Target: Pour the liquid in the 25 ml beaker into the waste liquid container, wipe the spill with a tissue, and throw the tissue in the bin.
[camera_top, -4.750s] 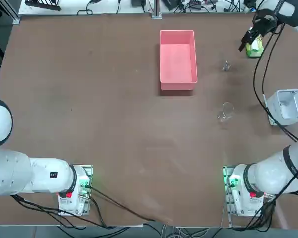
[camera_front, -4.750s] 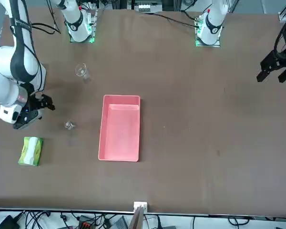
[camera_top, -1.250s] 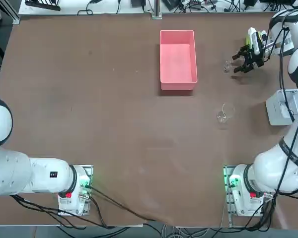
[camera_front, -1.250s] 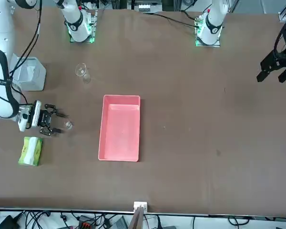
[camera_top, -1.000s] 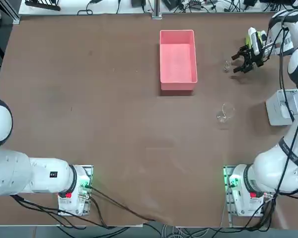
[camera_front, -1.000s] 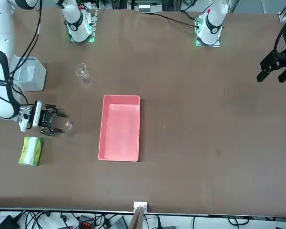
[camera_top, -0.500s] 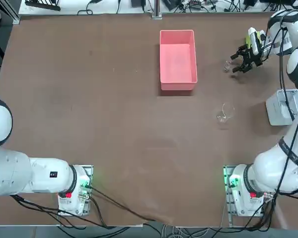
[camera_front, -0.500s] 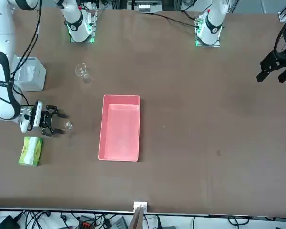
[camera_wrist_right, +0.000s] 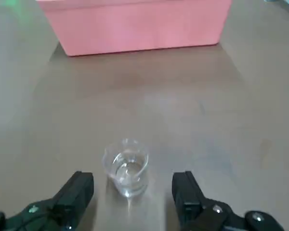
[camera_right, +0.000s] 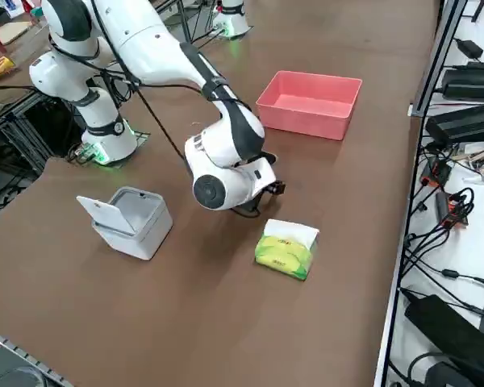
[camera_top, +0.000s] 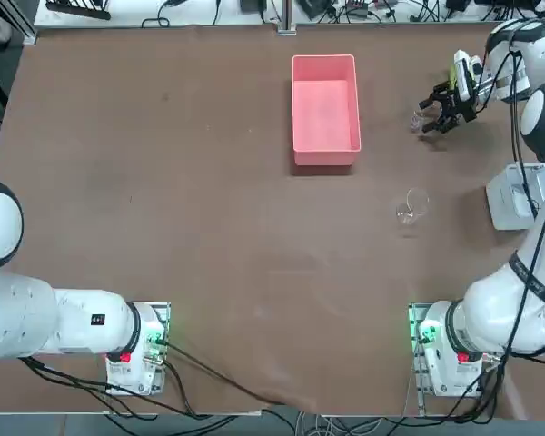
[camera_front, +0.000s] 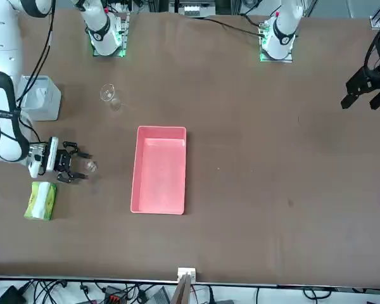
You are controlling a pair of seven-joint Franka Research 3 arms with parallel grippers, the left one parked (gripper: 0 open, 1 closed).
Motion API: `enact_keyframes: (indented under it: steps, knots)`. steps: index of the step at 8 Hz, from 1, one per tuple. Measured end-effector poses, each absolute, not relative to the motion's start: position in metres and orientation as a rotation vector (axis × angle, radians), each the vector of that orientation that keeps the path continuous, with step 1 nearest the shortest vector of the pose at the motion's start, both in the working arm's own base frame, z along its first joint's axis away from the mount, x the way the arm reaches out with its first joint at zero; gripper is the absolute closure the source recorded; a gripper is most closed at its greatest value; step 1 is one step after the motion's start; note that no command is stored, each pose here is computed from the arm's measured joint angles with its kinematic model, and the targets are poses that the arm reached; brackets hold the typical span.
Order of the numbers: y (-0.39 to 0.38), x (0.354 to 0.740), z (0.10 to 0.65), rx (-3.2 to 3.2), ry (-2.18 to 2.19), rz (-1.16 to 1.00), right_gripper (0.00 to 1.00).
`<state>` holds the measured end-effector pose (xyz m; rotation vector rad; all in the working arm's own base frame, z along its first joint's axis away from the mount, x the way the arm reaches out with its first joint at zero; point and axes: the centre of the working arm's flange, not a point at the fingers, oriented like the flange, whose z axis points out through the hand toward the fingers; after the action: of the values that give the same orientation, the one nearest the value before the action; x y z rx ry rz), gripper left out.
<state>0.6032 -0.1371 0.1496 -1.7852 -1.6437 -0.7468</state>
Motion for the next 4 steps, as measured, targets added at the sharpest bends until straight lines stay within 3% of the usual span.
enact_keyframes:
  steps: [4]
  knots:
    - [-0.1252, 0.6057, 0.1449, -1.771, -1.644, -0.745, 0.0]
